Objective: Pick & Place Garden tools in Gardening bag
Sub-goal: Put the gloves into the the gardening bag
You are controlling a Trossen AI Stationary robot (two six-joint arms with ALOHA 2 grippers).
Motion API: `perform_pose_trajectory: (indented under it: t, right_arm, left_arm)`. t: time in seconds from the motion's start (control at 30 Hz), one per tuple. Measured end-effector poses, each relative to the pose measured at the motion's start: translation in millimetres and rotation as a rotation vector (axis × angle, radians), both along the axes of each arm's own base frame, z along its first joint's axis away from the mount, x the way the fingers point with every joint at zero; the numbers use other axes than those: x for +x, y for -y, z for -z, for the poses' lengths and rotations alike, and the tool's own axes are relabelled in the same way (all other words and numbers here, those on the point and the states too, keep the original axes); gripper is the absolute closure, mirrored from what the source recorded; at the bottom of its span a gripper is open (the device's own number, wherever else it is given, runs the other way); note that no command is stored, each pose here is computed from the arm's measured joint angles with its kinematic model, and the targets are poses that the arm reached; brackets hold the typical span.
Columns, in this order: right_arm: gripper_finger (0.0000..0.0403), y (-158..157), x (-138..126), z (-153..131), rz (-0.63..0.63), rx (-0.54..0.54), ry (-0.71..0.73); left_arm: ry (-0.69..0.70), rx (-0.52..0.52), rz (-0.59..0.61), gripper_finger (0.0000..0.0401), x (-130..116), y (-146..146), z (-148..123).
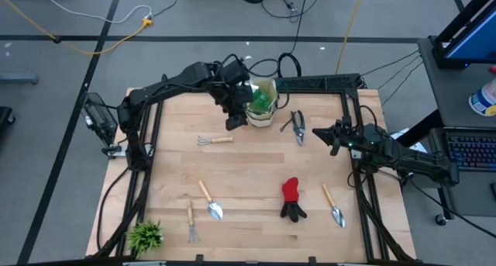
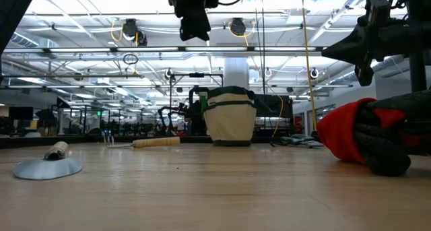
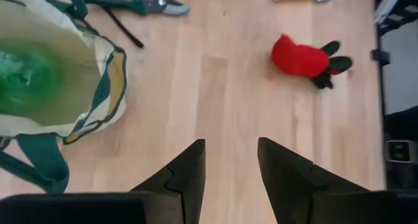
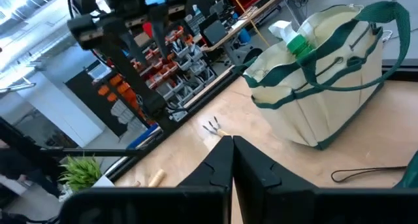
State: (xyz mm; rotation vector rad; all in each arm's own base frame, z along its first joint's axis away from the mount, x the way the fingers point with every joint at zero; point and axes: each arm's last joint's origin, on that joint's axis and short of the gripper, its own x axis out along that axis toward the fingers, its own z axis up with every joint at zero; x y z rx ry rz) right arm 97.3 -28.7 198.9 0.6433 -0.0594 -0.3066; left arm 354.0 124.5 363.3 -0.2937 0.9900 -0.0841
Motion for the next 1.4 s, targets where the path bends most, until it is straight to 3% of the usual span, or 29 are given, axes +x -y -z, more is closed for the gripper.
perform_pose_trajectory:
  t: [0.2, 0.5, 0.97, 1.17, 1.4]
  right_arm:
    - [0.0403, 0.0, 0.0, 0.0, 0.0, 0.0, 0.0]
    - [0.0403, 0.2, -0.1, 0.0, 0.009, 0.059, 0.018]
    - [0.0403, 0.3, 0.4, 4.6, 0.004, -0.003, -0.052]
    - [0.0403, 0.5, 2.1, 11.5, -0.007, 0.002, -0.128]
    - [0.0403, 0.7, 5.4, 10.9, -0.028, 0.037, -0.114]
  left_arm:
    - [-0.068, 0.013, -0.077, 0.0256, 0.2, 7.8, 2.1]
    - [-0.051, 0.045, -0.052, 0.0256, 2.0, 9.0, 1.5]
    - [0.163, 0.158, -0.042, 0.0256, 5.9, 37.5, -27.2]
    - [0.286, 0.178, -0.086, 0.0256, -16.8, 54.7, -25.6]
    - [0.391, 0.141, -0.156, 0.0256, -63.6, 70.1, -6.4]
